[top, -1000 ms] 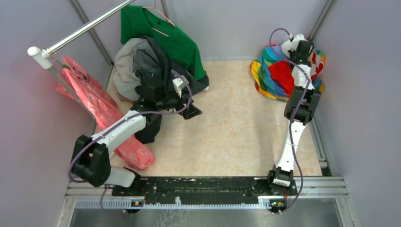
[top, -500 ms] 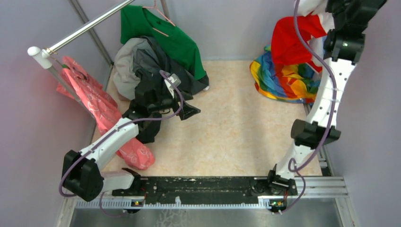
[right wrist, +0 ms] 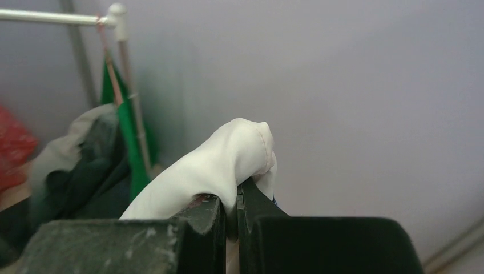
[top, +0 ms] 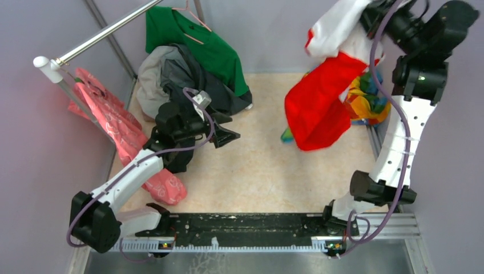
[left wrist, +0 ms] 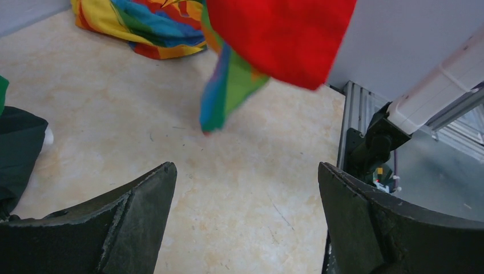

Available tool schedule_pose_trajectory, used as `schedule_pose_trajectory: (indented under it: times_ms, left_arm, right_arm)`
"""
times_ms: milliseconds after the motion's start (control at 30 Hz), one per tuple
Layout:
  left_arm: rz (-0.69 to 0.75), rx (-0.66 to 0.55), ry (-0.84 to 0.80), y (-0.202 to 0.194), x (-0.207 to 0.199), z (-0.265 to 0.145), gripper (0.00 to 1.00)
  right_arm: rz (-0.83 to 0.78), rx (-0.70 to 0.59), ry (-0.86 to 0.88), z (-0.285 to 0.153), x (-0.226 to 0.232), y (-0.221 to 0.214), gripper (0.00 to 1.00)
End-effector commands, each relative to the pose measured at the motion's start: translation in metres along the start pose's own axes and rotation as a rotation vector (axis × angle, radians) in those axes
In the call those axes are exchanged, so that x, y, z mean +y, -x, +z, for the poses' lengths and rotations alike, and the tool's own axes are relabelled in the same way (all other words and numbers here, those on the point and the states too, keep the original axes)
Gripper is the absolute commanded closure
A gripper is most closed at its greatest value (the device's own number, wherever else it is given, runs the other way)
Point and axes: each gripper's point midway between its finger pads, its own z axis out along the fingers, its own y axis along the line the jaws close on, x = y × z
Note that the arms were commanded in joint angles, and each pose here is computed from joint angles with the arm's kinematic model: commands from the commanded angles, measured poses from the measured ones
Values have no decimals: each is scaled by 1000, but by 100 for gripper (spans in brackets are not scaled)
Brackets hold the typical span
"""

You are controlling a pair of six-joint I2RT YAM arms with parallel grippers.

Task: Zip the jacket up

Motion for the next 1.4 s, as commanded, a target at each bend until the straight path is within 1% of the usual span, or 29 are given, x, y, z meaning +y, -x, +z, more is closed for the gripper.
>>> schedule_pose_trajectory:
  times_ms: [0, 100, 167, 200, 233, 300, 333, 400, 433, 500, 533, 567, 667, 700, 733, 767, 833, 900, 967, 1033, 1067, 1100, 1233, 1267, 1300, 1367]
  left_arm:
    - [-28, -94, -60, 21, -23, -11, 1]
    - [-84, -123, -94, 23, -35, -16, 1]
    - [-144, -133, -112, 22, -40, -18, 1]
    - [-179, -129, -119, 19, -42, -18, 1]
    - [-207, -125, -131, 16, -44, -17, 1]
    - [-275, -114, -131, 9, -44, -16, 1]
    - [-303, -108, -127, 5, -45, -14, 1]
    - [-329, -104, -101, -3, -49, -6, 2]
    - [-332, -97, -77, -9, -50, -1, 2]
    - [-330, -66, -13, -24, -54, 14, 1]
    - [-327, -65, 44, -30, -50, 21, 1]
    - [-341, -53, 75, -38, -51, 28, 1]
    - [-400, 3, 188, -69, -47, 45, 2]
    - [-413, 35, 203, -80, -52, 53, 2]
    - [-420, 64, 210, -90, -56, 59, 2]
    - [-419, 90, 212, -97, -61, 66, 2]
    - [-400, 150, 229, -110, -70, 81, 2]
    - [-363, 215, 270, -123, -77, 97, 1]
    - [-344, 247, 373, -130, -74, 113, 1]
    - [-364, 307, 497, -147, -70, 124, 1]
    - [-368, 362, 554, -160, -70, 124, 1]
    - [-373, 389, 589, -165, -72, 130, 1]
    - [-372, 461, 636, -186, -89, 154, 2]
    - [-361, 483, 650, -194, -91, 159, 2]
    - [-354, 487, 649, -192, -97, 169, 2]
    - [-322, 538, 673, -202, -99, 179, 2]
  right_arm:
    - [186, 125, 323, -5, 79, -57, 100]
    - [313, 240, 370, -11, 118, -123, 100]
    - [435, 331, 360, -15, 139, -184, 100]
    - [512, 401, 348, -20, 152, -227, 100]
    - [558, 443, 323, -24, 160, -258, 100]
    - [638, 519, 318, -28, 187, -309, 100]
    - [658, 534, 318, -29, 194, -328, 99]
    - [717, 588, 308, -35, 204, -363, 86]
    - [733, 618, 305, -37, 207, -376, 81]
    - [737, 681, 292, -38, 206, -398, 76]
    - [730, 701, 286, -39, 205, -406, 71]
    - [711, 701, 283, -39, 202, -408, 64]
    - [645, 656, 279, -44, 190, -400, 26]
    - [623, 632, 272, -48, 183, -393, 19]
    - [612, 610, 280, -52, 182, -387, 14]
    - [602, 584, 267, -58, 172, -383, 12]
    - [590, 546, 274, -72, 165, -377, 9]
    - [586, 511, 258, -82, 154, -370, 8]
    - [600, 489, 245, -91, 144, -367, 8]
    - [620, 473, 223, -97, 134, -367, 8]
    - [631, 473, 212, -98, 131, -368, 8]
    - [640, 476, 204, -99, 128, -370, 8]
    - [658, 487, 190, -101, 124, -375, 9]
    - [660, 488, 190, -101, 124, -376, 9]
    - [659, 488, 190, -101, 123, -376, 9]
    - [658, 489, 189, -101, 124, -376, 9]
